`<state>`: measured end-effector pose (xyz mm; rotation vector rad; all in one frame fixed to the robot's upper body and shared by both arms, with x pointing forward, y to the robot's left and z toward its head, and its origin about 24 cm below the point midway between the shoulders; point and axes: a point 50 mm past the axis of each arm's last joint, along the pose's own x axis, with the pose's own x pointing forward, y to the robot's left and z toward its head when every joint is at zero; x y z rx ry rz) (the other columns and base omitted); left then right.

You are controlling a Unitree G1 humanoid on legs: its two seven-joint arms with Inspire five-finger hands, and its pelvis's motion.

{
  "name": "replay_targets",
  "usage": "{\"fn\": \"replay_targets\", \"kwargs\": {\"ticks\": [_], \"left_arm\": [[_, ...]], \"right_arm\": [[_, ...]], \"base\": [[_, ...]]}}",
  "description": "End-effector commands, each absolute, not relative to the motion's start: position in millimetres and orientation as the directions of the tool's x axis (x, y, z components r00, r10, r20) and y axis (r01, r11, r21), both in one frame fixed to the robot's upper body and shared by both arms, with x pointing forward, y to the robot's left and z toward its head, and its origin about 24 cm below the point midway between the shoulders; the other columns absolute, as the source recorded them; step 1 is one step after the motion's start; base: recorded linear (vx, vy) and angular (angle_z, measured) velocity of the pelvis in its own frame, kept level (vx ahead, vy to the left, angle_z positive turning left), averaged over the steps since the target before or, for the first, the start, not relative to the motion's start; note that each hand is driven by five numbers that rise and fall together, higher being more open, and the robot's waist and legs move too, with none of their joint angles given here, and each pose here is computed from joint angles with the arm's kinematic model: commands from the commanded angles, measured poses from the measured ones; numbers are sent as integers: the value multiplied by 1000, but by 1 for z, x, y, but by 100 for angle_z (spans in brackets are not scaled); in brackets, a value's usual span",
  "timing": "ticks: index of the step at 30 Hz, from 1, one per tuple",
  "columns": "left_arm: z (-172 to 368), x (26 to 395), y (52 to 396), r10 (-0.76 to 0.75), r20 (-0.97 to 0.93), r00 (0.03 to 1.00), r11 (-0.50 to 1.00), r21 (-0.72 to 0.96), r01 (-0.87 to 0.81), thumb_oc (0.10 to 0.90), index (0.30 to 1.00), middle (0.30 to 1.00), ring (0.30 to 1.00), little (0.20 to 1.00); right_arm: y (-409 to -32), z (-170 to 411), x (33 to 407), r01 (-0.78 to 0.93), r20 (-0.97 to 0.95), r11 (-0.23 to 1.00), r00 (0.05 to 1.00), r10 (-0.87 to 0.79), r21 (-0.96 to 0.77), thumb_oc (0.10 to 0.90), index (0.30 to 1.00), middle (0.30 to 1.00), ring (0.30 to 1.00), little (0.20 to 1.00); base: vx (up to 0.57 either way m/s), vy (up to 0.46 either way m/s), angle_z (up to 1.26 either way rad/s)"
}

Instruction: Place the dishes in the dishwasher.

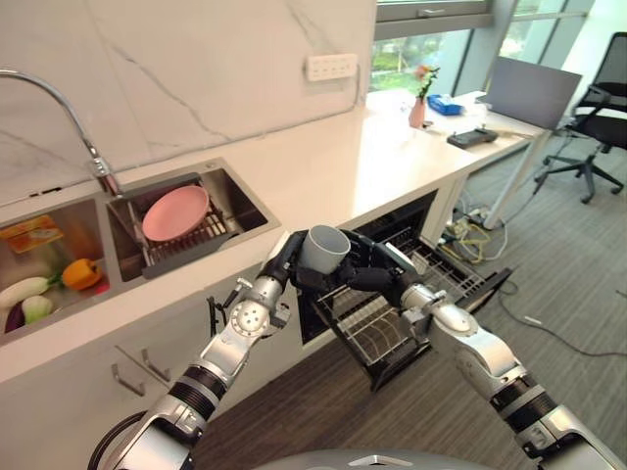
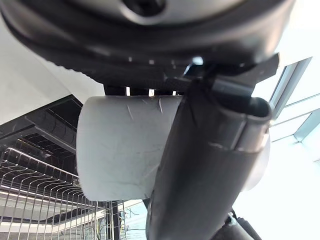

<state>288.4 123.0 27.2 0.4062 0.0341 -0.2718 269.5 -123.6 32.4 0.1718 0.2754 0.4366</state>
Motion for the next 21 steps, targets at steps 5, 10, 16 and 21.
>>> {"fn": "replay_targets", "kwargs": {"ticks": [5,10,16,21], "left_arm": [[111,295,1,-617,277,736,737,530,419,400,300,300,300,300],[109,293,-6,-626,277,729,726,548,415,400,300,300,300,300],[104,294,-3,-575,298,762,761,536,365,400,300,300,300,300],[101,292,2,-509,346,788,800,528,285,400,300,300,300,300]], "right_arm": [[5,153,262,-808,394,429,577,716,403,800,900,900,900,900],[9,165,262,-833,434,436,551,712,342,800,900,900,900,900],[-2,183,266,-780,500,624,560,660,50,800,900,900,900,900],[-8,187,261,-641,557,760,595,579,-105,800,900,900,900,900]], "base": [[0,3,-1],[0,0,0],[0,0,0],[0,0,0]]}}
